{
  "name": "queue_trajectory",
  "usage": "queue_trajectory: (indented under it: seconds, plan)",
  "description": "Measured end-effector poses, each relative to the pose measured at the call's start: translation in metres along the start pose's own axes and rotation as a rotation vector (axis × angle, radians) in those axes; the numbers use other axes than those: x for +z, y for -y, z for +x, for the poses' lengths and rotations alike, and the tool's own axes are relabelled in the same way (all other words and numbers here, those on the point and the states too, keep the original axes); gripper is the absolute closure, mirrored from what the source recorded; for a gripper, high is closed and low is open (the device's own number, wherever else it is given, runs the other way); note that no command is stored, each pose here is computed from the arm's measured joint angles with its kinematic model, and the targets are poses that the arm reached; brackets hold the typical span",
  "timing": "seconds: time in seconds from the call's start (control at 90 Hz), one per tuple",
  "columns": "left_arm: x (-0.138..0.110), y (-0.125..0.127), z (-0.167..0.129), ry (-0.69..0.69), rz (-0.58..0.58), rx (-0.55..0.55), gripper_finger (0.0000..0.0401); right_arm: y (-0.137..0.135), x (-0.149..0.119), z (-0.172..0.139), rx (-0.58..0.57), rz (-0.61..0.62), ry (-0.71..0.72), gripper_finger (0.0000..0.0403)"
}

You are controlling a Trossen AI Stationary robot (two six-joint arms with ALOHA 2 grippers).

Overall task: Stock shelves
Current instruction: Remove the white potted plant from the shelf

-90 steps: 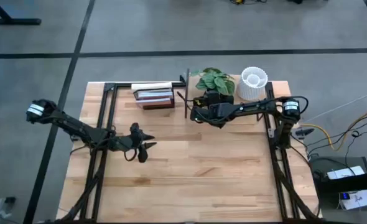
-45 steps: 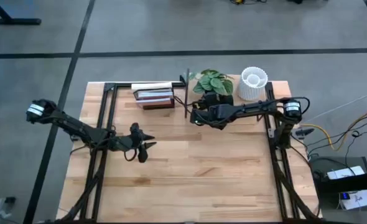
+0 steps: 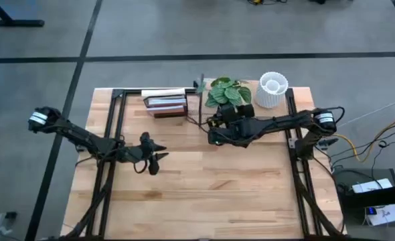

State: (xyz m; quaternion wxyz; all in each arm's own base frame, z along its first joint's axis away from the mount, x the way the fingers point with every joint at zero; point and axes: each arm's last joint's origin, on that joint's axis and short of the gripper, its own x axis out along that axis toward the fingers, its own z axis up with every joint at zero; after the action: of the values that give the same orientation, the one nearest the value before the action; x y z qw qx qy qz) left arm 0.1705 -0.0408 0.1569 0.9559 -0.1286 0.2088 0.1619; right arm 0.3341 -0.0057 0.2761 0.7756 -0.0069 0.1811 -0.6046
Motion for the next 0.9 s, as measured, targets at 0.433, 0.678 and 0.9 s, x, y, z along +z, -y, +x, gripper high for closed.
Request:
queue_trajectory:
  seconds: [0.433, 0.678, 0.9]
  plan:
    - [0.000, 0.000, 0.000, 0.003, -0.014, -0.002, 0.0281, -0.010, -0.009, -0.070, 0.213, -0.082, 0.052, 0.0136]
    - [0.001, 0.000, 0.000, 0.007, -0.017, -0.004, 0.0293, -0.011, -0.019, -0.105, 0.320, -0.057, 0.070, 0.0132]
    - [0.001, 0.000, 0.000, 0.007, -0.017, -0.003, 0.0299, -0.012, -0.031, -0.139, 0.427, -0.021, 0.077, 0.0131]
